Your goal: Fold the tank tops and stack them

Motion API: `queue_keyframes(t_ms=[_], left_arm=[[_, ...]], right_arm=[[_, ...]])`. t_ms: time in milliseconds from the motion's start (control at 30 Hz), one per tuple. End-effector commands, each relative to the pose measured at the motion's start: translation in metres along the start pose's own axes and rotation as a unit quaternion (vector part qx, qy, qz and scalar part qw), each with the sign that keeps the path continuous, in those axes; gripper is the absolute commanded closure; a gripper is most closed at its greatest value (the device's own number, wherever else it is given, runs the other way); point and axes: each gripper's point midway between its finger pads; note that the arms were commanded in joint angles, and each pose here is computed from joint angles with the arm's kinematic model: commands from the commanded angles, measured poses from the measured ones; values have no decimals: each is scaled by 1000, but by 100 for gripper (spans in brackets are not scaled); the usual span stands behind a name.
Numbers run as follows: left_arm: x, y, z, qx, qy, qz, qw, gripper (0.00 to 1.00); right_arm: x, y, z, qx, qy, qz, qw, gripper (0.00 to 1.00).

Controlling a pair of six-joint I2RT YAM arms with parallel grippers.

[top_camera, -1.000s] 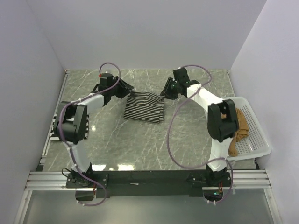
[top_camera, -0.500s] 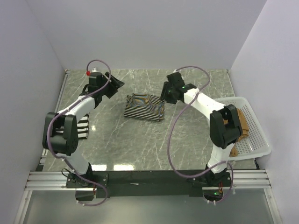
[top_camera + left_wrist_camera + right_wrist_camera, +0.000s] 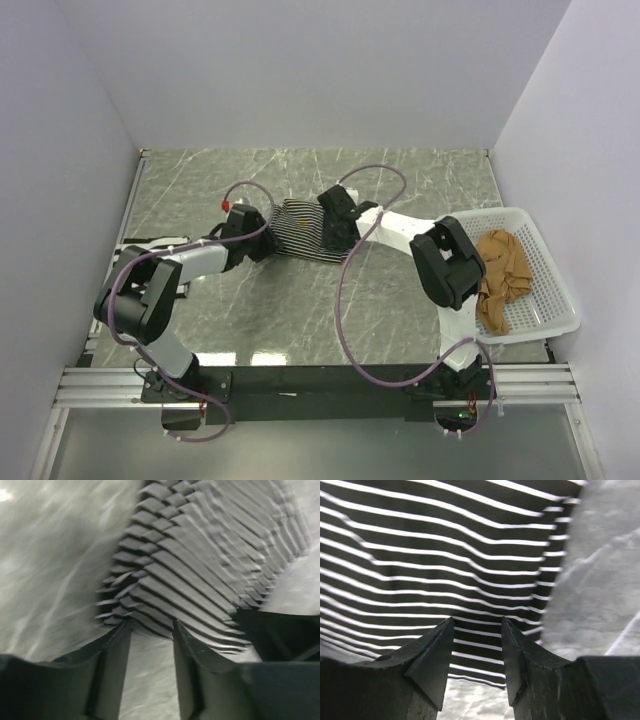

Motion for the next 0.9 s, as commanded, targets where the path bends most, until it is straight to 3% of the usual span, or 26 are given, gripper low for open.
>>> queue_keyframes(t_ms=[0, 100, 233, 367, 500, 600, 867], left_arm=[[20, -7, -16, -7, -2, 33, 999, 57], [30, -6, -39, 13, 2, 37, 999, 64], [29, 1, -64, 28, -10, 31, 999, 66], [18, 19, -65, 21, -17, 7, 1000, 66], [9, 38, -41, -4, -39, 8, 999, 49], [1, 45, -21, -17, -38, -17, 999, 43], [-22, 14, -12, 60, -95, -84, 990, 28]], right_arm=[[-50, -4, -16, 0, 16, -75, 997, 50], [-68, 4, -25, -2, 19, -89, 996, 50], [-79, 16, -30, -4, 20, -89, 996, 50], [-79, 34, -21, -24, 19, -78, 996, 50], [-79, 48, -1, -41, 20, -83, 995, 48], [-68, 62, 12, -49, 14, -57, 997, 48], [-5, 70, 44, -57, 20, 20, 998, 49]])
Point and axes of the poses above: each gripper's point midway between its finger pads, its own y axis back along the fingers, its own x axis along the line the jaws close on, z = x × y, and after that the axes turned 13 degrees about -y, right-handed
